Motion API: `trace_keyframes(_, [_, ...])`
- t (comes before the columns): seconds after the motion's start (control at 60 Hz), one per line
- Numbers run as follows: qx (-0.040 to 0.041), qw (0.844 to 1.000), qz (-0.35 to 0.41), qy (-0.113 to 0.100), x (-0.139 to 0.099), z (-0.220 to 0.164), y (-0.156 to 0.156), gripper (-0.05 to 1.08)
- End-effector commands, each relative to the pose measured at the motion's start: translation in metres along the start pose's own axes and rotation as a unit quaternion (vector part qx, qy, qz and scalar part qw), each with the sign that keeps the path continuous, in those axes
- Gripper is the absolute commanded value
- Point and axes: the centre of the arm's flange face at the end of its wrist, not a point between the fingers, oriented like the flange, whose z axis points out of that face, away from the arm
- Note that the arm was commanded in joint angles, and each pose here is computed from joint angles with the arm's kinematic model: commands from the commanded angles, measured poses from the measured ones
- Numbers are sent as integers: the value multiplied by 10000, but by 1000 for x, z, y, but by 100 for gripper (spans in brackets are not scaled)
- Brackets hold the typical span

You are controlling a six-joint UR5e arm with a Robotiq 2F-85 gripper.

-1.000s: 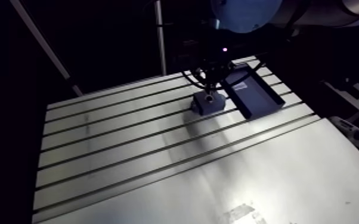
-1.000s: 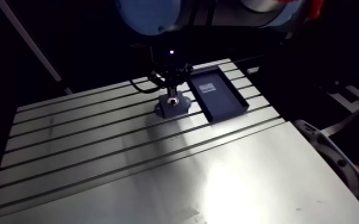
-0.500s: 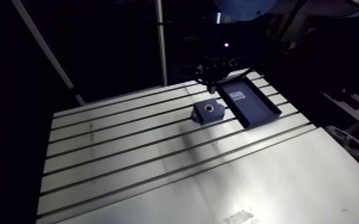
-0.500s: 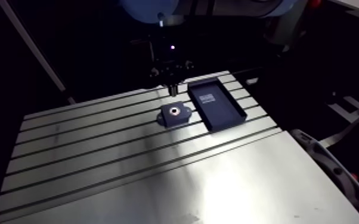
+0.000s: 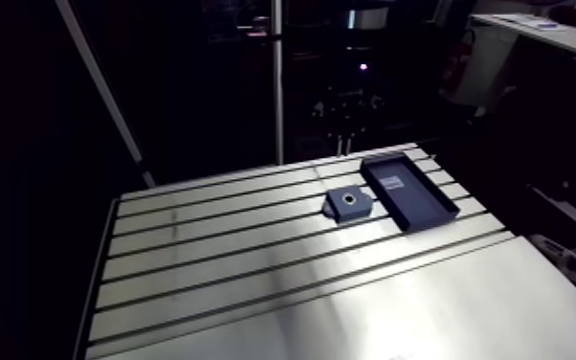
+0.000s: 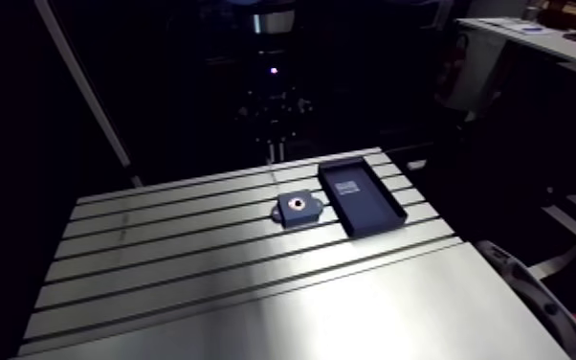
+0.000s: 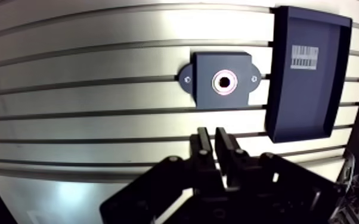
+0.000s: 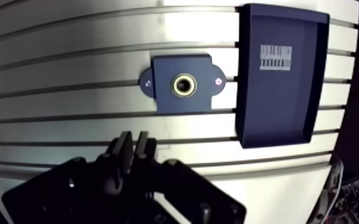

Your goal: Pick up the bearing and press it into the housing until flush.

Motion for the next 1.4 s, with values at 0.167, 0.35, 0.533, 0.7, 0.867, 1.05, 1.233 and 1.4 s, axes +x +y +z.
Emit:
trace_keyframes(0.167, [11,10000,-9,-7,-30,-76,-13,1])
trace_keyframes(0.35, [-25,9999,34,137,-54,-129,-14,1])
trace_keyframes(0.533, [-73,9992,156,360,-75,-158,-18,1])
trace_keyframes(0.7, [-52,9991,202,380,-75,-158,-21,1])
trace_keyframes(0.867, [165,9985,287,436,-57,-157,-22,1])
trace_keyframes(1.05, [181,9979,319,531,-54,-167,-24,1])
trace_keyframes(1.233, [133,9979,213,599,-44,-173,-37,1])
trace_keyframes(1.4, [13,9988,28,497,-34,-166,-88,1])
